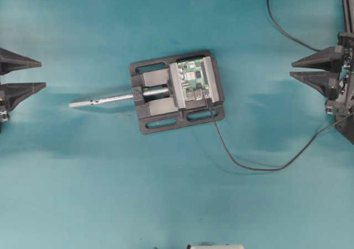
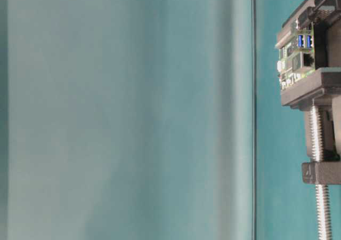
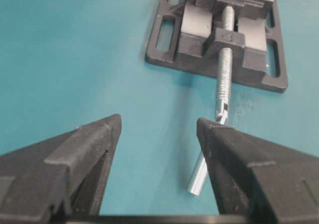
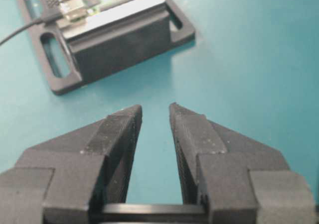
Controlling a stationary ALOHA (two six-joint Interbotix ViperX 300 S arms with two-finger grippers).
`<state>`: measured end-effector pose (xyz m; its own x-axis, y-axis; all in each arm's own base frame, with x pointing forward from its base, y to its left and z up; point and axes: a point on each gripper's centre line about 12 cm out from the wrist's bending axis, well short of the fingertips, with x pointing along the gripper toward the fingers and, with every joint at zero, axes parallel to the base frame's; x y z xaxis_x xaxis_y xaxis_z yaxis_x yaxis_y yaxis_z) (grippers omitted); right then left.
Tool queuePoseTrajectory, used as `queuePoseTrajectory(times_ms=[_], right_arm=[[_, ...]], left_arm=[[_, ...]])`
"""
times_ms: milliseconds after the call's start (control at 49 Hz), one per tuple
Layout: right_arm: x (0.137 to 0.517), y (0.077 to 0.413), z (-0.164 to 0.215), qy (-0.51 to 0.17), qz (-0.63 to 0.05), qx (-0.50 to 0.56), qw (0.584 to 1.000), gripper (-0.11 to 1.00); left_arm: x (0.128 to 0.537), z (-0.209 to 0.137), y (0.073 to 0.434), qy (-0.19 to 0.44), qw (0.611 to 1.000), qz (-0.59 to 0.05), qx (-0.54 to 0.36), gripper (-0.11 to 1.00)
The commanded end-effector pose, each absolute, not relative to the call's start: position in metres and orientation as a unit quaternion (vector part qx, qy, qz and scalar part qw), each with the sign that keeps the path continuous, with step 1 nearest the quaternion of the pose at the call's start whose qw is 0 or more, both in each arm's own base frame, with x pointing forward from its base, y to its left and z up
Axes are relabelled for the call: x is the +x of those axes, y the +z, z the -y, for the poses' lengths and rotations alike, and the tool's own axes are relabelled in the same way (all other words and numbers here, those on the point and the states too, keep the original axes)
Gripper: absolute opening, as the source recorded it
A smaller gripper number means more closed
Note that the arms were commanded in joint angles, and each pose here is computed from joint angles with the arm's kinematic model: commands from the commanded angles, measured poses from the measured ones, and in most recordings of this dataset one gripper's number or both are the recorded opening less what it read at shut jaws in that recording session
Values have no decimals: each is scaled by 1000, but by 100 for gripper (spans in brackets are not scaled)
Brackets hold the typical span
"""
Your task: Insert the USB into the fixed PCB.
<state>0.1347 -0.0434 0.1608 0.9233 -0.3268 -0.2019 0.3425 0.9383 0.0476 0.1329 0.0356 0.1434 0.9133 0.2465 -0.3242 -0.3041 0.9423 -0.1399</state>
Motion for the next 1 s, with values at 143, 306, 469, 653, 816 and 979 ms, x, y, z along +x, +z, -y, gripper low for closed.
queuePoseTrajectory(times_ms=[143, 306, 469, 653, 816, 979], right_arm=[[139, 167, 41, -159, -100, 48, 981, 34], [139, 166, 39, -149, -111, 46, 981, 34], [140, 163, 35, -136, -129, 51, 981, 35], [140, 163, 35, -134, -131, 48, 981, 35], [139, 161, 34, -131, -136, 49, 981, 35], [139, 158, 32, -121, -149, 50, 980, 35]], left_arm=[[135, -37, 147, 143, 974, -147, -96, 77], [135, -36, 147, 142, 974, -148, -96, 77], [135, -36, 147, 142, 974, -148, -96, 77], [135, -36, 147, 142, 974, -148, -96, 77], [135, -36, 147, 142, 974, -147, -96, 77], [135, -36, 147, 142, 974, -147, -96, 77]])
